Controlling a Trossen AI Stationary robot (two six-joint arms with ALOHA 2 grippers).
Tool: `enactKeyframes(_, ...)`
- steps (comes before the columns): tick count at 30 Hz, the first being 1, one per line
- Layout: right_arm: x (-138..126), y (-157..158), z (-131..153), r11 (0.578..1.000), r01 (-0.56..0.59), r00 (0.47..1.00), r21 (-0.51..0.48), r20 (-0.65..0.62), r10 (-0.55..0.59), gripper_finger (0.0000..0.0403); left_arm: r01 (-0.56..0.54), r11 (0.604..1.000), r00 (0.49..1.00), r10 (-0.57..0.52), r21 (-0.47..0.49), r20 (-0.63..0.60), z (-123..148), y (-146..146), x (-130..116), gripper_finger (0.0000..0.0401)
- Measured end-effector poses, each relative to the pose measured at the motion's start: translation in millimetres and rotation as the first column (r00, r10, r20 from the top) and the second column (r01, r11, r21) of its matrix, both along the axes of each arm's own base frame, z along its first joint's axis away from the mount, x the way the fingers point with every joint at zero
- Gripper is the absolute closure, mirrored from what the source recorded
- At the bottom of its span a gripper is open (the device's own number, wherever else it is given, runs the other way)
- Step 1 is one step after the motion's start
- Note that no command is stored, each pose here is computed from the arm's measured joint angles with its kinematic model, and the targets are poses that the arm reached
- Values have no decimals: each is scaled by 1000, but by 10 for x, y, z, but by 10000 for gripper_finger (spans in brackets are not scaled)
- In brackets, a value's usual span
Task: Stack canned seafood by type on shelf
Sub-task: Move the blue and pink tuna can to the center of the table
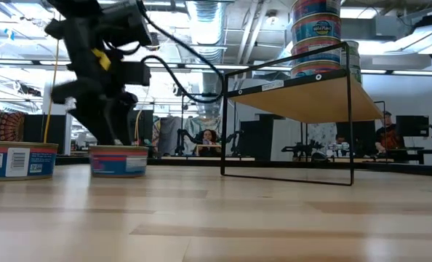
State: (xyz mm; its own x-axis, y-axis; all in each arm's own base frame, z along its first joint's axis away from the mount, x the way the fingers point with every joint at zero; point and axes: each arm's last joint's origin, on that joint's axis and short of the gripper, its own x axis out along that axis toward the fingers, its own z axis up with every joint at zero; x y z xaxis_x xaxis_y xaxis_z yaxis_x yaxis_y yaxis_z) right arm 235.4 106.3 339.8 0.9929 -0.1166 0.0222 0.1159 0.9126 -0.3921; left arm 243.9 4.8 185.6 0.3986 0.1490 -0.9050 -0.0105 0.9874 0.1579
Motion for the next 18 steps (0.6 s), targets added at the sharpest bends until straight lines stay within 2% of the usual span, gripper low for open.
enactKeyframes(5,9,-7,-13,1000,3,1000,9,-7,-3,132,97,994,991,-92,-52,95,26,-329,65,108)
enactKeyframes(13,60,-88,-28,996,39,999,76,-3,-39,132,219,975,942,-200,-43,268,153,-719,144,108)
enactKeyframes(15,66,-102,-28,995,44,999,89,-2,-44,132,217,975,945,-197,-50,261,229,-773,149,108)
enactKeyframes(18,65,-101,-28,995,43,999,89,-1,-43,132,129,990,970,-113,-57,217,313,-733,146,108)
